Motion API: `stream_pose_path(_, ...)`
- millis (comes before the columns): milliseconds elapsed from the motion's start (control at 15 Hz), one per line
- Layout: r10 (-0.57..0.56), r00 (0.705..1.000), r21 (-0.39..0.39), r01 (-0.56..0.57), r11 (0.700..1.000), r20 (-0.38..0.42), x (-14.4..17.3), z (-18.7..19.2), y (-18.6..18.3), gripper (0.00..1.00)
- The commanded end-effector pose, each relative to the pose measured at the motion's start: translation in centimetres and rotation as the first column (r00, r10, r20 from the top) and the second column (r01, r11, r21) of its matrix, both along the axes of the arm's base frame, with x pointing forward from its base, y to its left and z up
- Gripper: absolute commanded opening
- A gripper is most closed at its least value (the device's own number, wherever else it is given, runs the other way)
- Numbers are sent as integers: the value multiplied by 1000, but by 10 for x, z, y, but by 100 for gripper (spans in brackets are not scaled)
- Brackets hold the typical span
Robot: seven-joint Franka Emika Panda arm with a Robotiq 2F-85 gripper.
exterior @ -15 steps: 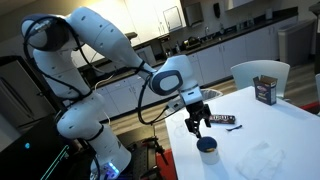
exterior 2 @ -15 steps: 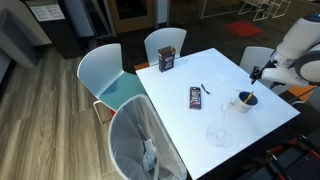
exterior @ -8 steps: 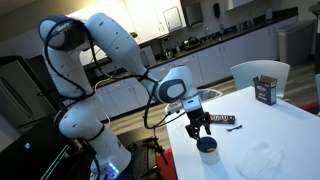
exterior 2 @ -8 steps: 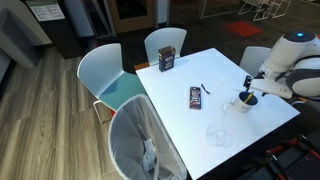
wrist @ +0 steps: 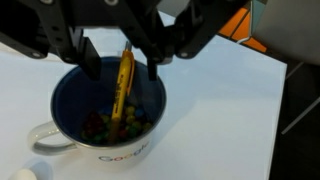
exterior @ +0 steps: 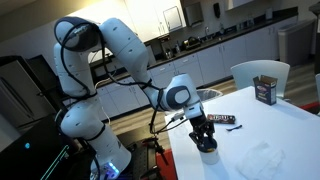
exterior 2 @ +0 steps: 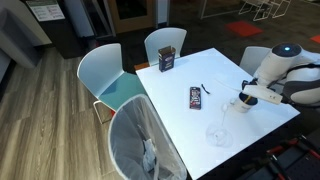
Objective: Pick up the pen from the cup and put it on the table
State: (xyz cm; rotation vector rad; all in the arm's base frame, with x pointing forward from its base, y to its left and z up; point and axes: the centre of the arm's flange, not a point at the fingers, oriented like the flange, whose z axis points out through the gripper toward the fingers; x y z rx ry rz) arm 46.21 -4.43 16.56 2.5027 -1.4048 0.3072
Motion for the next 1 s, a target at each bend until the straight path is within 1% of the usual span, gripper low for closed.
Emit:
stream_pose_path(0,-23,999,-9,23,1000,25,1,-15,3,53)
stream_pose_path(267,-34,999,-14,34,999,20,2,-23,4,56)
stream_pose_path(333,-37,999,-14,37,999,23,4,-24,4,52)
stream_pose_path(400,-37,999,-14,38,999,24,5,-24,4,31)
stream_pose_path(533,-35,999,-14,35,999,21,7,-26,4,19)
stream_pose_path(600,-33,999,-14,33,999,18,7,-28,4,9)
stream_pose_path(667,-31,999,-14,32,999,16,8,-29,4,2)
stream_pose_path(733,-28,999,-16,29,999,15,8,-29,4,0)
stream_pose_path(800,-25,1000,-17,25,1000,17,9,-28,5,1)
stream_pose_path(867,-20,1000,-17,20,1000,19,8,-25,7,4)
stream_pose_path(933,-14,1000,-16,14,1000,19,5,-19,10,4)
